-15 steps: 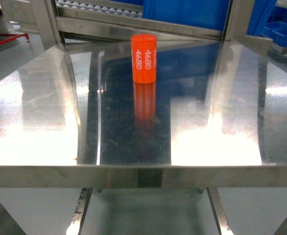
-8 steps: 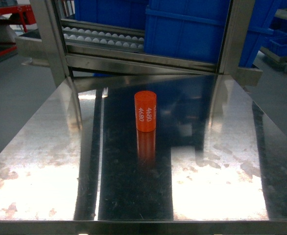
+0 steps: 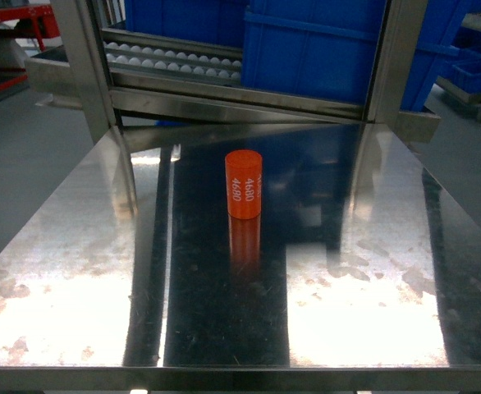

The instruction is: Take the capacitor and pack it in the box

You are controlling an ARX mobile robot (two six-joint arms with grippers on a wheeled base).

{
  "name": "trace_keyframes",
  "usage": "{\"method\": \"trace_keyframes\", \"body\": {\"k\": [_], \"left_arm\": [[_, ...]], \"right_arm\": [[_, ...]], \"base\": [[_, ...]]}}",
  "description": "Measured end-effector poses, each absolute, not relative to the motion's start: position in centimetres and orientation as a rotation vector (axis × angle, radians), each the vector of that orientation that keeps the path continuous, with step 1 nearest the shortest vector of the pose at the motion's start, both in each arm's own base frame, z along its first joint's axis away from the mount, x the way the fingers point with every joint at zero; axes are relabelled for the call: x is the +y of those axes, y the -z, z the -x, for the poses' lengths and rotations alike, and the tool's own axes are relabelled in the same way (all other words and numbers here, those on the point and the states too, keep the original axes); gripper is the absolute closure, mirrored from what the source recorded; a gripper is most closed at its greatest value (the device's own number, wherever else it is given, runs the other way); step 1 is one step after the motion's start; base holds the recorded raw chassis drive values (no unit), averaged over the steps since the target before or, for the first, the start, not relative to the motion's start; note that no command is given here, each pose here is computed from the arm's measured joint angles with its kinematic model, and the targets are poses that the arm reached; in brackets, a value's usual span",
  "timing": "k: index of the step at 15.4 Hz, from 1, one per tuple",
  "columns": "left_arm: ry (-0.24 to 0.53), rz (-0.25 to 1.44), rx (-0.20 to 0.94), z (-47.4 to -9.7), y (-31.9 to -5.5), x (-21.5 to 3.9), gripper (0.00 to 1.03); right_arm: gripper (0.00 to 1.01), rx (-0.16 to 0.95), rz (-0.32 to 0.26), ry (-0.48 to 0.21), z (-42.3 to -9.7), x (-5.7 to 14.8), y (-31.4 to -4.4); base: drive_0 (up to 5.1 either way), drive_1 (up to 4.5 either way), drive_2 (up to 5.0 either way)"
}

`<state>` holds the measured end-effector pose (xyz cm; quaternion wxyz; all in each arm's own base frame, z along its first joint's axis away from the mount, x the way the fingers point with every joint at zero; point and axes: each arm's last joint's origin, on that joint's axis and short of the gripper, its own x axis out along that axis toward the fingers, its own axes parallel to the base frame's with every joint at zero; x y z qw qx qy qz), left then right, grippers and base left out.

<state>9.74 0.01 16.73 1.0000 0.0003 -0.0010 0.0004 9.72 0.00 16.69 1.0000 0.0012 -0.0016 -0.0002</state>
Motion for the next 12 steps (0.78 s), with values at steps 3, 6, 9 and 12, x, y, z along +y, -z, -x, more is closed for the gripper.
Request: {"method": "trace_keyframes", "body": {"k": [3, 6, 9, 12], "left_arm": [[-0.001, 0.000, -0.002, -9.74, -16.72, 0.01, 0.05], [-0.001, 0.000, -0.002, -9.74, -16.73, 0.01, 0.05], [-0.001, -0.001, -0.002, -9.74, -16.73, 0.01, 0.05], [-0.001, -0.001, -0.002, -9.74, -16.73, 0.01, 0.05]], "right_arm": [[0.03, -0.003, -0.002, 0.000, -9.72, 0.00, -16.69], [0.03, -0.003, -0.002, 0.000, -9.72, 0.00, -16.69], [0.03, -0.003, -0.002, 0.000, -9.72, 0.00, -16.69], [0.03, -0.003, -0.002, 0.000, -9.72, 0.00, -16.69]], "base": [[0.0, 0.00, 0.0], [0.0, 0.00, 0.0], [0.0, 0.00, 0.0], [0.0, 0.00, 0.0]]}}
